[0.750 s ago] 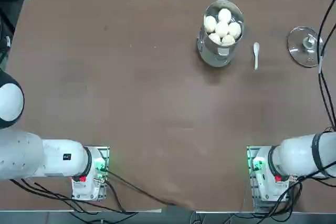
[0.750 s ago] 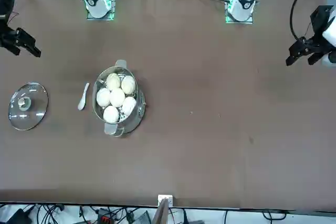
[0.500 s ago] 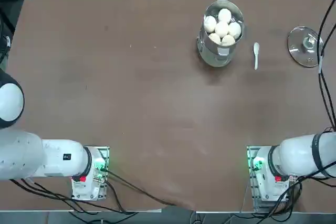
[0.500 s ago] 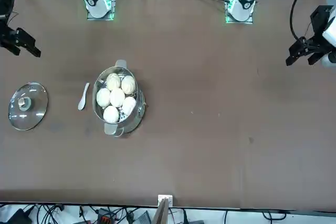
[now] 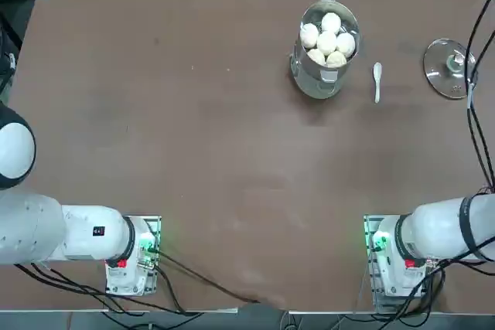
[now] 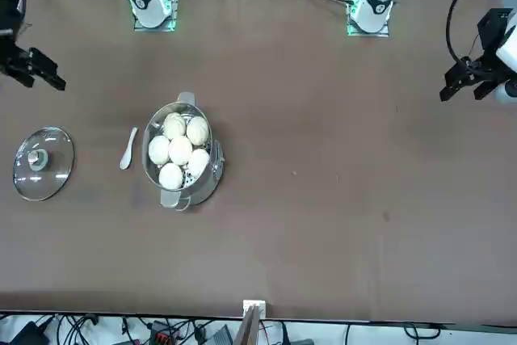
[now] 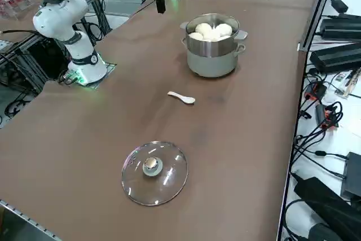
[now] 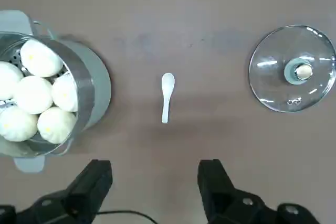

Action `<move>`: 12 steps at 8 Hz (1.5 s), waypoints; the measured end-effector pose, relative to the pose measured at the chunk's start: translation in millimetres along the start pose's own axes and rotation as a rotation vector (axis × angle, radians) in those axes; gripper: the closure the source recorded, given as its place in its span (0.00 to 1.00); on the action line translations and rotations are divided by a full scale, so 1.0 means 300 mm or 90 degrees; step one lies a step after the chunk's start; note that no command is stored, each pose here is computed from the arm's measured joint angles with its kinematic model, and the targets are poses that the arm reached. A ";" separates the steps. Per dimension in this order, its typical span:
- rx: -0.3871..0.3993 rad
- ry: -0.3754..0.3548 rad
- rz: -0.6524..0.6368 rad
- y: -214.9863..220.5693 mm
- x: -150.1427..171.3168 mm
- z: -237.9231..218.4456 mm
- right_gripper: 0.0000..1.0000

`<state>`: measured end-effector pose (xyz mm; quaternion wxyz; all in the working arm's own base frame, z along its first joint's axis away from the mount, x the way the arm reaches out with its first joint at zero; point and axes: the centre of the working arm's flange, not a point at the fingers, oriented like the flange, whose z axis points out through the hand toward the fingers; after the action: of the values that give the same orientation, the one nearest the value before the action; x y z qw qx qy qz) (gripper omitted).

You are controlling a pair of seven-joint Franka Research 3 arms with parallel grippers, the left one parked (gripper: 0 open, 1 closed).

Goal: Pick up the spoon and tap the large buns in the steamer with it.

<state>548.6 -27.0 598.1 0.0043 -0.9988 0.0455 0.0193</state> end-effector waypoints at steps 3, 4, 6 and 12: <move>-0.002 -0.013 0.000 -0.002 0.045 0.280 0.00; -0.002 -0.017 0.000 -0.003 0.050 0.388 0.00; -0.005 -0.037 -0.002 -0.019 0.056 0.582 0.00; -0.007 0.001 0.072 -0.052 0.006 1.028 0.01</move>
<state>540.0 -8.4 290.0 -0.0025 -0.9947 0.1014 0.0191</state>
